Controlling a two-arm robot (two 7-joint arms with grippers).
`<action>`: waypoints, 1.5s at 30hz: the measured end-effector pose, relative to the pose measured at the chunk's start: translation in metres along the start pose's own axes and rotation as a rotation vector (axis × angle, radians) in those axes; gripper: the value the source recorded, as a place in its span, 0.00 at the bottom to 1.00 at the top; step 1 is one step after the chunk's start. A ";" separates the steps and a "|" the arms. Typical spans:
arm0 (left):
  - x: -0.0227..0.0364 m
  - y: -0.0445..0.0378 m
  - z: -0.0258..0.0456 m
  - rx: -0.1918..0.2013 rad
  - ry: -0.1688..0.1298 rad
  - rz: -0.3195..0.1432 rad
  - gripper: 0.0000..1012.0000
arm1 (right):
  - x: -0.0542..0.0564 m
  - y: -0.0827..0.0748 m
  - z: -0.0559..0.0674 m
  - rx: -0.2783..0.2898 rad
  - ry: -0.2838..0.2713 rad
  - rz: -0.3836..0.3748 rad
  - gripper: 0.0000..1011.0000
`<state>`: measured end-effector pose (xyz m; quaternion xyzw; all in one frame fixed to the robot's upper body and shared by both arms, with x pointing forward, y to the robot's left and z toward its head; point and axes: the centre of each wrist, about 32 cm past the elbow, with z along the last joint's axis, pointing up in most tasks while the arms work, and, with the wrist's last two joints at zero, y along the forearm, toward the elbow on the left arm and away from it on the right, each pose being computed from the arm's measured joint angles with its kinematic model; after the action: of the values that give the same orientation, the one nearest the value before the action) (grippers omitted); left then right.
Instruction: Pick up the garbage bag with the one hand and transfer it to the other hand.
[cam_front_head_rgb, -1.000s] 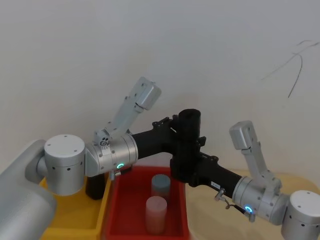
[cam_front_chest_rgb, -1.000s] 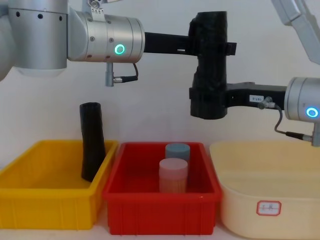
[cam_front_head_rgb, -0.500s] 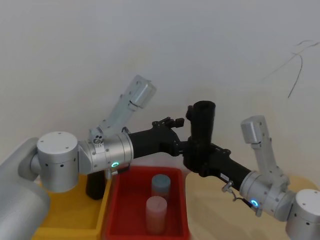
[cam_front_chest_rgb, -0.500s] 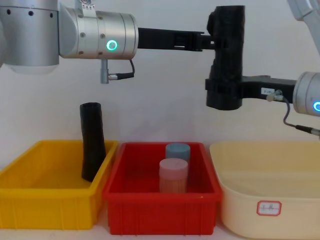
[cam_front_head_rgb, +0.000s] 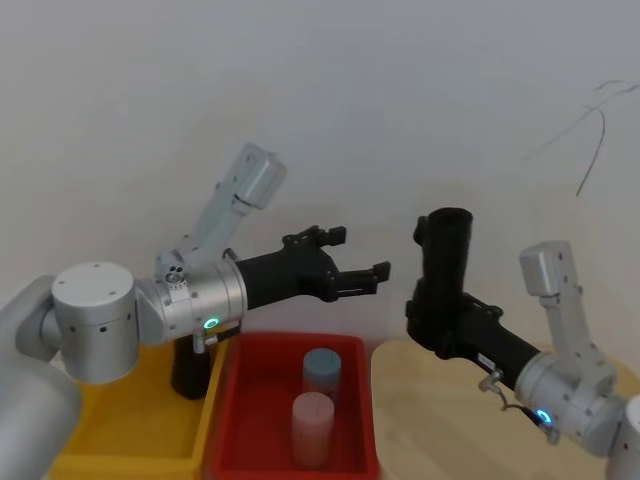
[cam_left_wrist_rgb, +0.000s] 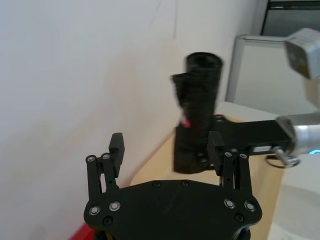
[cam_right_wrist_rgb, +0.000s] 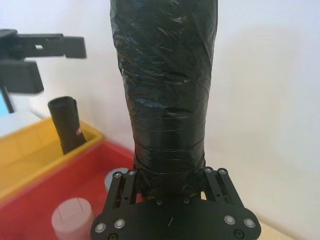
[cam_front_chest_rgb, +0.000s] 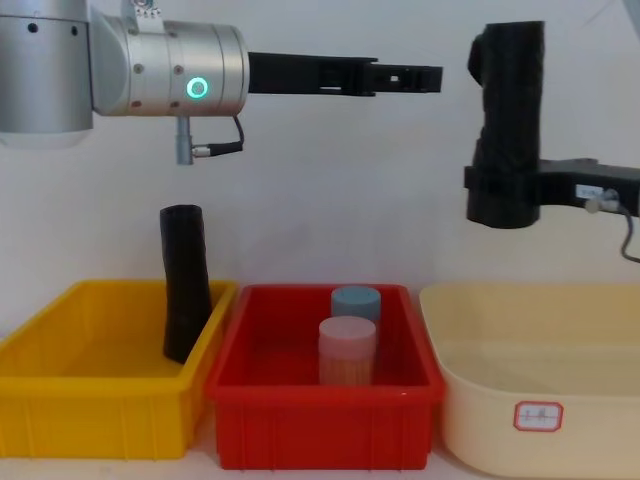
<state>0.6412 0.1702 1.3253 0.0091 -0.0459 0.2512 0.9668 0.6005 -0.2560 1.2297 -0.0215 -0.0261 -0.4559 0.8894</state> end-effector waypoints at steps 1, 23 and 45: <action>0.0003 0.0009 -0.0005 -0.001 0.000 0.009 0.99 | 0.000 -0.002 -0.001 -0.004 0.000 -0.004 0.55; -0.0023 0.0236 -0.0213 -0.002 -0.030 0.303 0.99 | -0.006 -0.057 -0.018 -0.108 -0.016 -0.074 0.55; -0.0125 0.0530 -0.0528 0.055 -0.040 0.599 0.99 | 0.002 -0.065 -0.023 -0.153 0.015 -0.139 0.81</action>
<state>0.6089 0.2126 1.2712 0.0262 -0.0586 0.5264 0.8478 0.5495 -0.2967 1.2080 -0.0840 0.0140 -0.5171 0.8517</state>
